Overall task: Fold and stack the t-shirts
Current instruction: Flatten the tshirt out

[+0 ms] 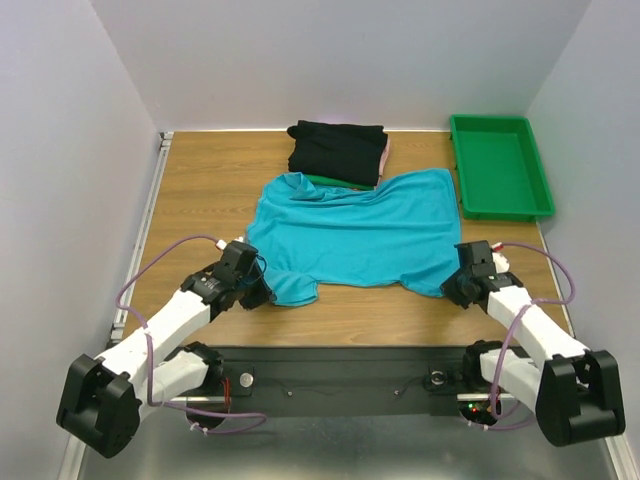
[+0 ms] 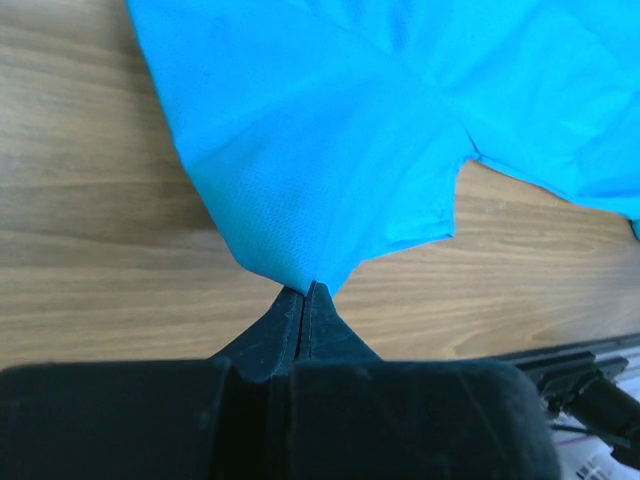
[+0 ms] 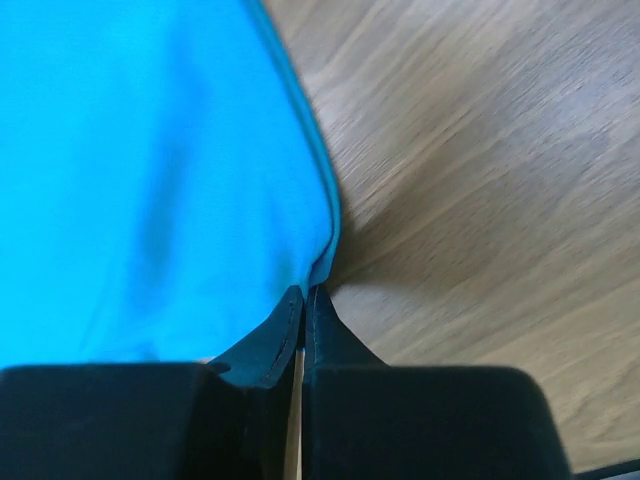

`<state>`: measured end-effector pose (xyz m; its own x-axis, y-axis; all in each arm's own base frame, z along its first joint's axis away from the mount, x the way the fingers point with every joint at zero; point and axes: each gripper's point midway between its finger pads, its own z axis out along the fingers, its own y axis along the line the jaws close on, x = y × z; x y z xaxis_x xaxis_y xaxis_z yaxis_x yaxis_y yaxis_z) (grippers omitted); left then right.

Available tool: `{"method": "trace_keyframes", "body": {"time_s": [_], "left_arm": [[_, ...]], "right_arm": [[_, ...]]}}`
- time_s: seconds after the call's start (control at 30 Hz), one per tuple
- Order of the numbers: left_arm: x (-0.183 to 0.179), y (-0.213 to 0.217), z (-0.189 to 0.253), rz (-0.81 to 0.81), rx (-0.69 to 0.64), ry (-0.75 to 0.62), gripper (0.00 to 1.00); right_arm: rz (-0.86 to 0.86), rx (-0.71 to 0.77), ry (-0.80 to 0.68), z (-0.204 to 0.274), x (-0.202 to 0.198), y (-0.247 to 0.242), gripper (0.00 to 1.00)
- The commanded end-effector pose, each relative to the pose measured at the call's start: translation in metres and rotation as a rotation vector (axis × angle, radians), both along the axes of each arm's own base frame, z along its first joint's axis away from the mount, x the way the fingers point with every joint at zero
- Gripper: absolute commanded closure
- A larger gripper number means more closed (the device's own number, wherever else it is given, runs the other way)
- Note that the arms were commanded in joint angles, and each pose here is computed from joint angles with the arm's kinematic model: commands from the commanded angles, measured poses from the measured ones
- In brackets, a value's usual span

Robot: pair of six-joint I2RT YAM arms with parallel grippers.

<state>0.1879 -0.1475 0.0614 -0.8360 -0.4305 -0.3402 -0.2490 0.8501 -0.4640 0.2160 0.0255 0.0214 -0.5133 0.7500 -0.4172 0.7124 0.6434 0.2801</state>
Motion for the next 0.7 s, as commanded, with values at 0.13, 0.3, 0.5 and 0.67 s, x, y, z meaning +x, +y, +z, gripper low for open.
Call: {"method": "trace_keyframes", "body": {"time_s": [0.13,0.3,0.5,0.67], "left_arm": [[-0.028,-0.008,0.044,-0.08,-0.087,0.017,1.0],[-0.046,-0.007,0.062,-0.102,-0.126,0.027,1.0],[-0.062,-0.004,0.086,-0.111,-0.164,0.022,1.0],[-0.074,-0.001,0.1,-0.107,-0.201,0.002,1.0]], "right_arm": [[0.055,0.048,-0.147,0.068,-0.005,0.008,1.0],[0.022,0.002,-0.126,0.111,-0.03,-0.005,1.0],[-0.001,-0.064,-0.074,0.132,-0.067,-0.021,1.0],[-0.012,-0.083,-0.059,0.141,-0.087,-0.028,1.0]]}}
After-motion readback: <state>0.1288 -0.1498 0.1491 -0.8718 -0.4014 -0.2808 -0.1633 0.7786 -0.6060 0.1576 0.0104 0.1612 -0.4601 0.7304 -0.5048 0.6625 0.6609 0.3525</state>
